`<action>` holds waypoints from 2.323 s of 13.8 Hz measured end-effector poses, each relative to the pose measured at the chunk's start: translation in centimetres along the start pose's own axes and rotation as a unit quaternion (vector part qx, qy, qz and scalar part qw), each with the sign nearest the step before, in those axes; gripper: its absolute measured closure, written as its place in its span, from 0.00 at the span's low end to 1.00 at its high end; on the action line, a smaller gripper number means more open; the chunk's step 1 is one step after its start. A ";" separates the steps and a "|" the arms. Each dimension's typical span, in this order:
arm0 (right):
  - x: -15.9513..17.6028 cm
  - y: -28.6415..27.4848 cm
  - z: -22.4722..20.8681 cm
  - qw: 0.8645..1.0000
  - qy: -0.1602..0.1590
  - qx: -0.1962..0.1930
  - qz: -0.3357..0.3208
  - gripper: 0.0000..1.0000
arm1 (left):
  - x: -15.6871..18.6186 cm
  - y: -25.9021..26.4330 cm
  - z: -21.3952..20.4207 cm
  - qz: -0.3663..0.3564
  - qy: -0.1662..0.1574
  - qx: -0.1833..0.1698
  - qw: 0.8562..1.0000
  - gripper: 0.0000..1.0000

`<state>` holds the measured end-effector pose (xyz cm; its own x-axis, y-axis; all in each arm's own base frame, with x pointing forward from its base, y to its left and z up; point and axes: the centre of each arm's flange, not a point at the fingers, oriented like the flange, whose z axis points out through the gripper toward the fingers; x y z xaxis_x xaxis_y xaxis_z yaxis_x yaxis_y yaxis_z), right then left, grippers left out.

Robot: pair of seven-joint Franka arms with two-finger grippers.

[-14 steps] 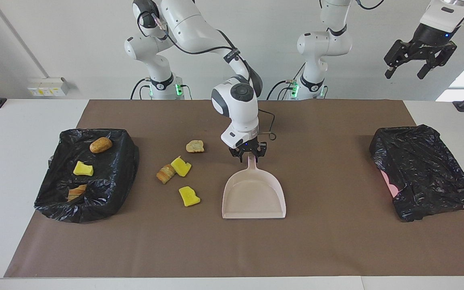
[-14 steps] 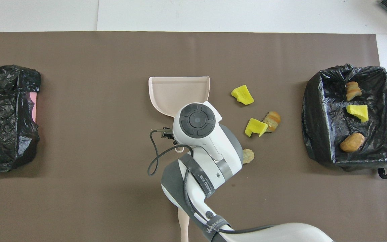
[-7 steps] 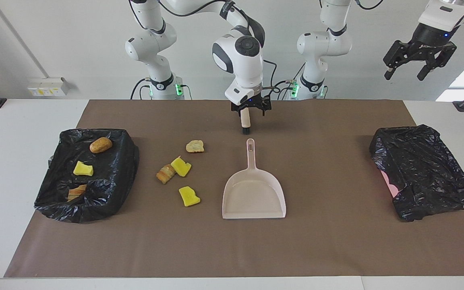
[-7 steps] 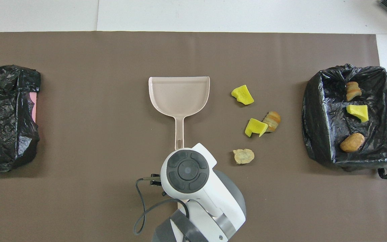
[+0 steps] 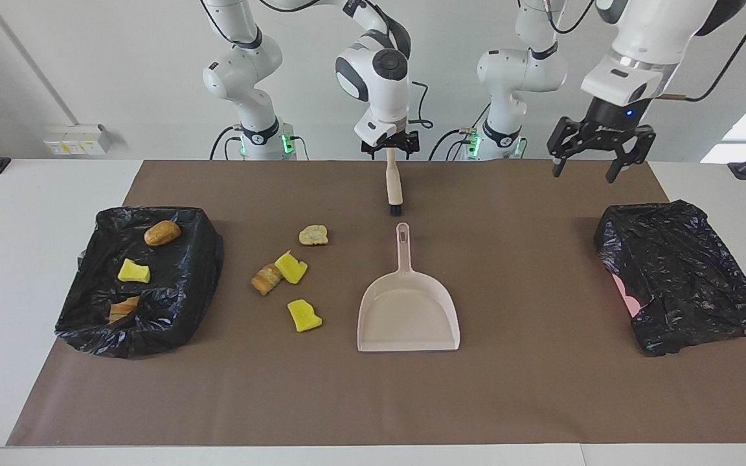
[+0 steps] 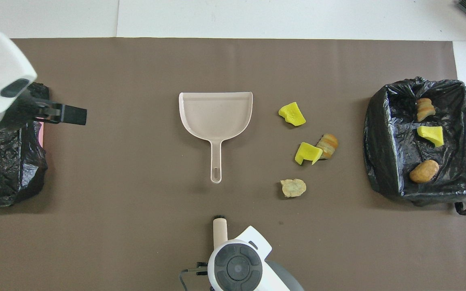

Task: Sweep and dump trash in bin
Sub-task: 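Release the dustpan with the right gripper while the left gripper reaches it, then grasp the dustpan with the left gripper while the right gripper grasps the brush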

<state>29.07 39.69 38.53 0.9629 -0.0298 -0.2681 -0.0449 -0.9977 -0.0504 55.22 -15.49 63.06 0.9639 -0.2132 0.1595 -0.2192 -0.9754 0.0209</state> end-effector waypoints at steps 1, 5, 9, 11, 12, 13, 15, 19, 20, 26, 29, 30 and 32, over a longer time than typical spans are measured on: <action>-1.1 0.2 0.8 1.000 -0.004 -0.001 -0.001 0.00 | 0.5 2.2 2.3 0.000 -0.005 -0.002 1.000 0.00; -4.3 -1.2 5.4 1.000 0.018 0.004 0.010 0.00 | 1.6 8.8 10.6 -0.019 -0.017 -0.007 1.000 0.00; -4.3 -1.6 8.1 1.000 0.018 -0.008 0.012 0.18 | 1.0 15.2 16.4 -0.032 -0.030 -0.002 0.999 0.00; -4.2 -1.7 8.0 1.000 0.019 -0.006 0.013 0.21 | -0.7 18.9 20.3 -0.023 -0.035 -0.001 0.999 0.00; -4.2 -1.8 7.8 1.000 0.020 -0.004 0.012 0.22 | -1.7 20.1 22.1 -0.021 -0.037 -0.001 0.999 0.00; -4.2 -1.9 7.6 1.000 0.020 -0.003 0.012 0.22 | -2.6 20.9 23.4 -0.021 -0.037 -0.002 0.999 0.00; -4.1 -2.0 7.6 1.000 0.021 -0.002 0.012 0.29 | -4.3 21.8 25.3 -0.024 -0.043 0.000 0.999 0.00; -3.9 -2.0 7.3 1.000 0.022 0.000 0.014 0.72 | -5.1 22.4 26.3 -0.029 -0.035 -0.004 0.999 0.00; -3.5 -2.0 6.9 1.000 0.024 0.005 0.017 0.74 | -5.0 22.4 26.2 -0.031 -0.030 -0.007 0.999 0.00; 1.2 3.5 0.2 0.996 -0.001 0.007 0.085 0.74 | -4.8 22.4 26.1 -0.045 -0.022 -0.011 0.999 0.00; 3.6 8.2 -2.7 0.994 0.000 -0.034 0.099 0.74 | -4.9 22.6 26.2 -0.054 -0.023 -0.011 0.998 0.03; 4.8 10.1 -3.4 0.994 0.000 -0.045 0.099 0.74 | -5.1 22.7 26.4 -0.054 -0.024 -0.010 0.998 0.03; 7.6 14.0 -4.2 0.992 0.008 -0.069 0.101 0.74 | -5.5 23.1 26.8 -0.051 -0.027 -0.009 0.998 0.04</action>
<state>36.92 25.20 39.79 0.9421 -0.2302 -0.2438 -0.2021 -0.9700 0.1350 48.87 -38.33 36.23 0.9882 -0.1153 0.1013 -0.1210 -0.9913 0.0523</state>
